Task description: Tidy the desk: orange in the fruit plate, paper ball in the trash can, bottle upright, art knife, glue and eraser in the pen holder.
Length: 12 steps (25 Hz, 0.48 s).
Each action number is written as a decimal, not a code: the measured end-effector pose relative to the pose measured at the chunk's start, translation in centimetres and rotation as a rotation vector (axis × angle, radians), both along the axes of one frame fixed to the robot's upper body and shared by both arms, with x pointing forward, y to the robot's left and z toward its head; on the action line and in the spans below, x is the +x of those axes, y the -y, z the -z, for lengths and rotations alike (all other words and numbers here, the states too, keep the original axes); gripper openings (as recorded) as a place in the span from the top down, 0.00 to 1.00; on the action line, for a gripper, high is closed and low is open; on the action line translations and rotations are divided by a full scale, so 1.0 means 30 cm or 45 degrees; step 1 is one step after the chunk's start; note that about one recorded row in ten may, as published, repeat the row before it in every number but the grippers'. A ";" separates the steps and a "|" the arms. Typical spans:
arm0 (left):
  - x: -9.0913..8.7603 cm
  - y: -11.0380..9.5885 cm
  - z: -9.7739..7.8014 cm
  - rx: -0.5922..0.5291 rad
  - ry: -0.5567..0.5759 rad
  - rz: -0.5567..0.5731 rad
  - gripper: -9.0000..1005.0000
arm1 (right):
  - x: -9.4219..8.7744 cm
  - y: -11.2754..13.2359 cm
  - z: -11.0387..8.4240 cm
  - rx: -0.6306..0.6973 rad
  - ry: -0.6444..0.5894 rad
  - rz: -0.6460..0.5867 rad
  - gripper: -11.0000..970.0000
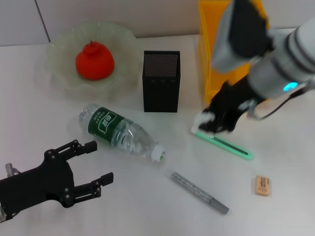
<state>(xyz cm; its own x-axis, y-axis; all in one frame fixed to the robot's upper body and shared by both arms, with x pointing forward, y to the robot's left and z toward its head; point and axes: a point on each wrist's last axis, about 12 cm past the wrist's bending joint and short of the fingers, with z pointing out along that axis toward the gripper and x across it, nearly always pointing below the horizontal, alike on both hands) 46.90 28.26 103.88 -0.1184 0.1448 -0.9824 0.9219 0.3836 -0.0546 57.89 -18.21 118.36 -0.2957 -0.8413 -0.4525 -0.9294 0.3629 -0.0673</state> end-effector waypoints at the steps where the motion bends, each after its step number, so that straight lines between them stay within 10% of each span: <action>1: 0.000 0.000 0.000 0.000 0.000 0.000 0.19 | 0.004 0.025 -0.033 0.022 0.017 0.033 0.66; 12: 0.001 0.002 -0.001 -0.002 0.001 0.003 0.19 | 0.073 0.300 -0.223 0.267 0.331 0.492 0.66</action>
<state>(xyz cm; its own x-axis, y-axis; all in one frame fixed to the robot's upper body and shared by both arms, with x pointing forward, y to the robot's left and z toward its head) 46.93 28.19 103.91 -0.1169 0.1432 -0.9828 0.9229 0.3811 -0.0543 60.07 -27.21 125.04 -0.4225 -0.5759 -0.6999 -0.6870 0.7071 -0.1671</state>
